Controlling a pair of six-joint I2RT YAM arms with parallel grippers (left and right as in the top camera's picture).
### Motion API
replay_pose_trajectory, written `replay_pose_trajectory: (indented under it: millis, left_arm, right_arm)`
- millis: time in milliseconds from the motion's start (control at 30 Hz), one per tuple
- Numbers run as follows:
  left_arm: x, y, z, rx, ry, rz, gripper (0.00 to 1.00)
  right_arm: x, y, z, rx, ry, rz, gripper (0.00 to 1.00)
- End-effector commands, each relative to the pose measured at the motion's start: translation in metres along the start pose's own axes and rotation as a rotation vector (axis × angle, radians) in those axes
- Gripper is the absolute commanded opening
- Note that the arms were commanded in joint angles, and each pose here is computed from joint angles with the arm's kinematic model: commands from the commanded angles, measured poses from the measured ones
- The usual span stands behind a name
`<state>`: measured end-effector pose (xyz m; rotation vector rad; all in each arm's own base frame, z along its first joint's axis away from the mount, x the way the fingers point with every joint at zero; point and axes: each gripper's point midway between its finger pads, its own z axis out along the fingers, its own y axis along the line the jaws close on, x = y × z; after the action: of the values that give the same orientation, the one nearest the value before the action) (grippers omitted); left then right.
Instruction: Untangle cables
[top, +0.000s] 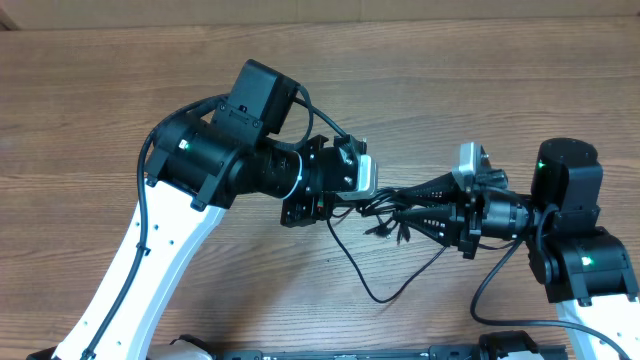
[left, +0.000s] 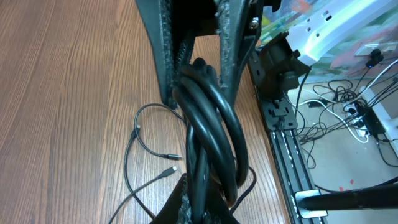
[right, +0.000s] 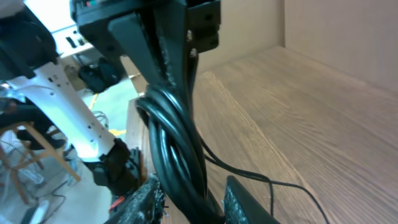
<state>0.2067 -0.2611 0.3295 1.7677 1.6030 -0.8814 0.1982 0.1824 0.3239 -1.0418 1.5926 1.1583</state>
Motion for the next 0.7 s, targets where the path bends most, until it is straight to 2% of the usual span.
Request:
replay_pose_trajectory:
  millis: [0, 100, 200, 333, 433, 500, 533, 567, 667]
  left_arm:
    - [-0.010, -0.001, -0.003, 0.005, -0.035, 0.040, 0.04]
    - [-0.005, 0.003, -0.003, -0.018, -0.005, 0.028, 0.04]
    - [0.000, 0.012, -0.004, -0.063, 0.032, -0.024, 0.04]
    - [0.001, 0.013, -0.004, -0.071, 0.037, -0.034, 0.04]
    - [0.001, 0.014, -0.004, -0.073, 0.037, -0.033, 0.04]
    - [0.001, 0.014, -0.004, -0.073, 0.035, -0.033, 0.32]
    - [0.001, 0.014, -0.004, -0.073, 0.035, -0.040, 0.56]
    - [0.000, 0.014, -0.004, -0.075, 0.033, -0.055, 1.00]
    - [-0.002, 0.017, -0.004, -0.087, 0.021, -0.136, 1.00]
  right_arm:
    - [-0.006, 0.011, -0.001, -0.044, -0.021, -0.050, 0.28]
    - [-0.007, 0.012, -0.001, -0.049, -0.022, -0.046, 0.24]
    - [-0.006, 0.012, -0.001, -0.049, -0.019, -0.033, 0.12]
    - [-0.004, 0.013, -0.001, -0.050, -0.016, -0.021, 0.04]
    - [-0.005, 0.014, -0.001, -0.059, -0.019, -0.021, 0.04]
    - [-0.005, 0.014, -0.001, -0.060, -0.019, -0.020, 0.04]
    - [-0.004, 0.014, -0.001, -0.059, -0.019, -0.020, 0.04]
    - [-0.005, 0.014, -0.001, -0.059, -0.018, -0.019, 0.04]
    - [-0.003, 0.009, -0.001, -0.029, -0.007, 0.019, 0.04]
